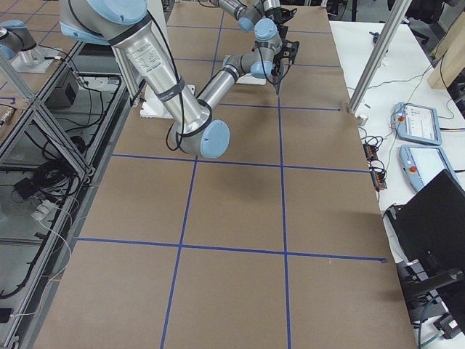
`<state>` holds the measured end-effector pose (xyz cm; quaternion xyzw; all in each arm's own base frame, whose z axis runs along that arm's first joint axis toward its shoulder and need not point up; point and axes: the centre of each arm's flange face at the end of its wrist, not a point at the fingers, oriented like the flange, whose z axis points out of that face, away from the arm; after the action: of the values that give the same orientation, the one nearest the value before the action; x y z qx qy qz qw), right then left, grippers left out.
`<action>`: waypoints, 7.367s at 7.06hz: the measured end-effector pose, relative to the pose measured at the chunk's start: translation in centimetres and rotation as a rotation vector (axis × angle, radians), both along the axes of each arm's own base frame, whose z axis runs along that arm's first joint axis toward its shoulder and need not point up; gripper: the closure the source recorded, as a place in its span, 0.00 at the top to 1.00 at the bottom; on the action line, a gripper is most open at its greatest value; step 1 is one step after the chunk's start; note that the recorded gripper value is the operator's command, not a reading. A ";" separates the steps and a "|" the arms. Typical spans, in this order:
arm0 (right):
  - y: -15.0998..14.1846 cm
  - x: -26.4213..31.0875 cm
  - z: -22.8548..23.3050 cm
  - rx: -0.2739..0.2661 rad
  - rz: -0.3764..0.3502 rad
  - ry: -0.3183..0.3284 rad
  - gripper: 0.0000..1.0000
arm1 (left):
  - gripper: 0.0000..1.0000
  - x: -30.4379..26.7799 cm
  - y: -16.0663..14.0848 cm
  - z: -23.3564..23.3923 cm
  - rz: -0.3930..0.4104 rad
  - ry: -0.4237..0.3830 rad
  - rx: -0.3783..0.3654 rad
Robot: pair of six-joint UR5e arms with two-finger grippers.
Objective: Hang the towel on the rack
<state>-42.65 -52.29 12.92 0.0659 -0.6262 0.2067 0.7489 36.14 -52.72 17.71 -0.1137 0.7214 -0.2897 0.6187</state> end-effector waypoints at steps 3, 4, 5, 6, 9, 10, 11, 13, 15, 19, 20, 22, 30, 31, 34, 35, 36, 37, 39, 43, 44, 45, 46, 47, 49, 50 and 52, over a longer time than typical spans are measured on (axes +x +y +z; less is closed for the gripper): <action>1.1 4.8 7.6 0.036 0.009 0.091 1.00 | 0.00 1.2 7.2 1.7 -0.002 0.010 0.054; 1.3 5.4 9.2 0.037 0.010 0.114 1.00 | 0.00 1.6 10.0 2.0 -0.012 0.047 -0.023; 1.1 6.0 10.0 0.034 0.016 0.127 1.00 | 0.00 0.7 11.7 1.8 -0.013 0.087 -0.092; 0.7 6.7 10.6 0.026 0.026 0.136 1.00 | 0.00 -1.1 13.3 3.1 -0.017 0.093 -0.133; 0.3 8.1 13.4 -0.006 0.043 0.167 1.00 | 0.00 -4.6 15.3 10.2 -0.041 0.008 -0.264; 0.2 8.2 13.9 -0.013 0.045 0.173 1.00 | 0.00 -4.8 14.8 11.7 -0.059 -0.013 -0.294; 0.2 8.1 14.3 -0.016 0.045 0.177 1.00 | 0.00 -5.2 13.7 12.9 -0.086 -0.029 -0.310; 0.0 8.3 14.5 -0.019 0.050 0.182 1.00 | 0.00 -6.4 11.7 14.5 -0.135 -0.057 -0.311; -0.2 9.9 16.8 -0.016 0.038 0.215 1.00 | 0.00 -7.2 11.5 17.0 -0.150 -0.140 -0.215; -0.8 16.5 23.1 0.012 -0.028 0.293 1.00 | 0.00 -8.7 13.2 21.3 -0.106 -0.286 -0.029; -0.8 17.2 23.9 0.018 -0.032 0.306 1.00 | 0.00 -8.9 13.3 21.8 -0.102 -0.291 -0.026; -0.5 18.3 25.6 0.033 -0.042 0.337 1.00 | 0.99 -9.0 13.5 22.7 -0.098 -0.303 -0.032; 0.0 27.6 38.0 0.183 -0.163 0.577 1.00 | 0.98 -21.4 10.1 36.3 -0.088 -0.869 0.459; 0.1 31.2 40.6 0.197 -0.195 0.585 1.00 | 0.98 -24.5 9.7 38.5 -0.031 -0.993 0.565; 0.9 41.6 49.8 0.262 -0.317 0.638 1.00 | 0.98 -36.1 8.8 43.9 0.212 -1.038 0.654; 0.8 43.9 51.4 0.278 -0.377 0.665 1.00 | 0.98 -38.8 8.9 44.5 0.262 -0.984 0.631; 0.6 45.6 51.9 0.279 -0.424 0.678 1.00 | 0.98 -40.3 8.9 45.1 0.300 -0.951 0.609; 0.3 46.6 52.0 0.268 -0.449 0.681 1.00 | 0.98 -40.9 9.3 45.9 0.334 -0.937 0.603; -0.2 47.4 51.6 0.249 -0.463 0.679 1.00 | 0.98 -41.3 10.6 47.4 0.381 -0.927 0.576; -1.5 47.4 50.2 0.184 -0.487 0.665 1.00 | 0.98 -41.4 11.5 48.5 0.402 -0.916 0.531; -1.7 47.3 49.9 0.175 -0.492 0.662 1.00 | 0.98 -41.3 11.5 48.6 0.403 -0.914 0.529; -1.8 47.2 49.7 0.173 -0.494 0.661 1.00 | 0.98 -41.3 11.5 48.7 0.403 -0.914 0.528; -1.9 47.2 49.5 0.173 -0.495 0.661 1.00 | 0.98 -41.3 11.5 48.8 0.403 -0.916 0.527; -1.9 47.1 49.4 0.174 -0.494 0.661 1.00 | 0.98 -41.3 11.5 48.8 0.402 -0.916 0.530; -1.9 47.2 49.2 0.176 -0.492 0.657 1.00 | 0.98 -41.3 11.4 48.6 0.399 -0.915 0.537; -1.9 47.2 49.1 0.177 -0.491 0.652 1.00 | 0.98 -41.3 11.3 48.6 0.398 -0.915 0.540; -1.9 47.2 49.0 0.178 -0.490 0.647 1.00 | 0.98 -41.3 11.2 48.5 0.397 -0.918 0.542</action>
<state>4.59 -54.22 61.92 0.0411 -0.3711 -0.0639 0.9255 -5.18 -41.50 66.17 0.0535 0.3917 0.0080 0.9185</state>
